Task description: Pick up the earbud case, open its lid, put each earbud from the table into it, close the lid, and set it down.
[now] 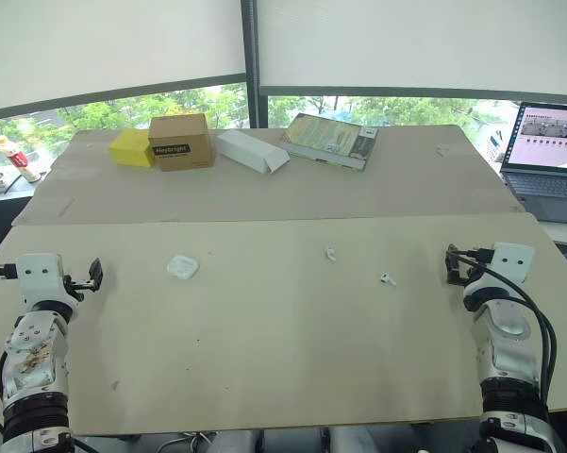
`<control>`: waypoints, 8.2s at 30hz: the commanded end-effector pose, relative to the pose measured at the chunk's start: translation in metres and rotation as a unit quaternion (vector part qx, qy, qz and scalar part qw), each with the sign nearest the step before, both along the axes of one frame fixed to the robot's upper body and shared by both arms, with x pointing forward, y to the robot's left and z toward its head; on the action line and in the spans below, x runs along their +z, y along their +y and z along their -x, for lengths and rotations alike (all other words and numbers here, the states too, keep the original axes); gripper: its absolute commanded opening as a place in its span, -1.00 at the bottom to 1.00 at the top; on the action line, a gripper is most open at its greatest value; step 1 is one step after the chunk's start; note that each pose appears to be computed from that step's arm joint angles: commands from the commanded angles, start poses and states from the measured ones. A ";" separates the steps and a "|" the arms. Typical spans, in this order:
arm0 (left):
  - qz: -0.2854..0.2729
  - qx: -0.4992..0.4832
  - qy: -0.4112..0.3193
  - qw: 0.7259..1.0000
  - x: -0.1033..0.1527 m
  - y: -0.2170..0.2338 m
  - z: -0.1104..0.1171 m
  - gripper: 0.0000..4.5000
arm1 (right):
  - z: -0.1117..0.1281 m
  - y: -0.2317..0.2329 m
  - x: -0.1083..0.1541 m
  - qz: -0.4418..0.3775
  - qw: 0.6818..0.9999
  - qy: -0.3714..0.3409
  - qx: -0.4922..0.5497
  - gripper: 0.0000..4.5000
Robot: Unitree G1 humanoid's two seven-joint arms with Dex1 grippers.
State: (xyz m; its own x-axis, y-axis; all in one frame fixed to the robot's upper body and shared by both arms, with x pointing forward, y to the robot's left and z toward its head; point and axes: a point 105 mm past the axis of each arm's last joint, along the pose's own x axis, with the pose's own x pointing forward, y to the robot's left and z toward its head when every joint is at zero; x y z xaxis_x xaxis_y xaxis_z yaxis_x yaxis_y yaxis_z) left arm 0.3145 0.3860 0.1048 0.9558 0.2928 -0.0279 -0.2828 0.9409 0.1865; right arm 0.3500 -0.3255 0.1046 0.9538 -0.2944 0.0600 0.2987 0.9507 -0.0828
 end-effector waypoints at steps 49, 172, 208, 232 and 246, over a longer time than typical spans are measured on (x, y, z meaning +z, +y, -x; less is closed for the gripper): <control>0.038 -0.367 0.152 0.917 0.010 -0.125 -0.038 0.99 | 0.033 0.287 0.095 0.025 0.707 0.010 0.706 1.00; -0.295 -0.672 -0.013 0.679 0.111 -0.272 -0.013 0.25 | -0.004 0.287 0.090 0.381 0.668 0.037 0.639 -0.64; -0.323 -0.675 -0.017 0.663 0.108 -0.294 -0.029 0.13 | 0.009 0.310 0.085 0.405 0.640 0.038 0.651 -0.64; -0.041 -0.666 -0.022 0.745 0.115 -0.276 -0.032 -0.76 | 0.003 0.270 0.128 0.219 0.745 0.001 0.630 1.00; -0.013 -0.678 0.001 0.735 0.108 -0.282 -0.013 -0.76 | 0.001 0.266 0.142 0.156 0.779 -0.010 0.608 1.00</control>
State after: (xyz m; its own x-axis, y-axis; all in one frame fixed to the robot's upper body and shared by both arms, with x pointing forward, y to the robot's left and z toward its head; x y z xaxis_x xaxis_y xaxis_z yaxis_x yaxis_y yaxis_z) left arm 0.3354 0.1074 0.2042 0.3961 -0.9165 -0.0555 0.9096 0.3834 0.1603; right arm 0.3502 -0.0598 0.2289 0.5086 0.8563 -0.0894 -0.8194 0.4496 -0.3556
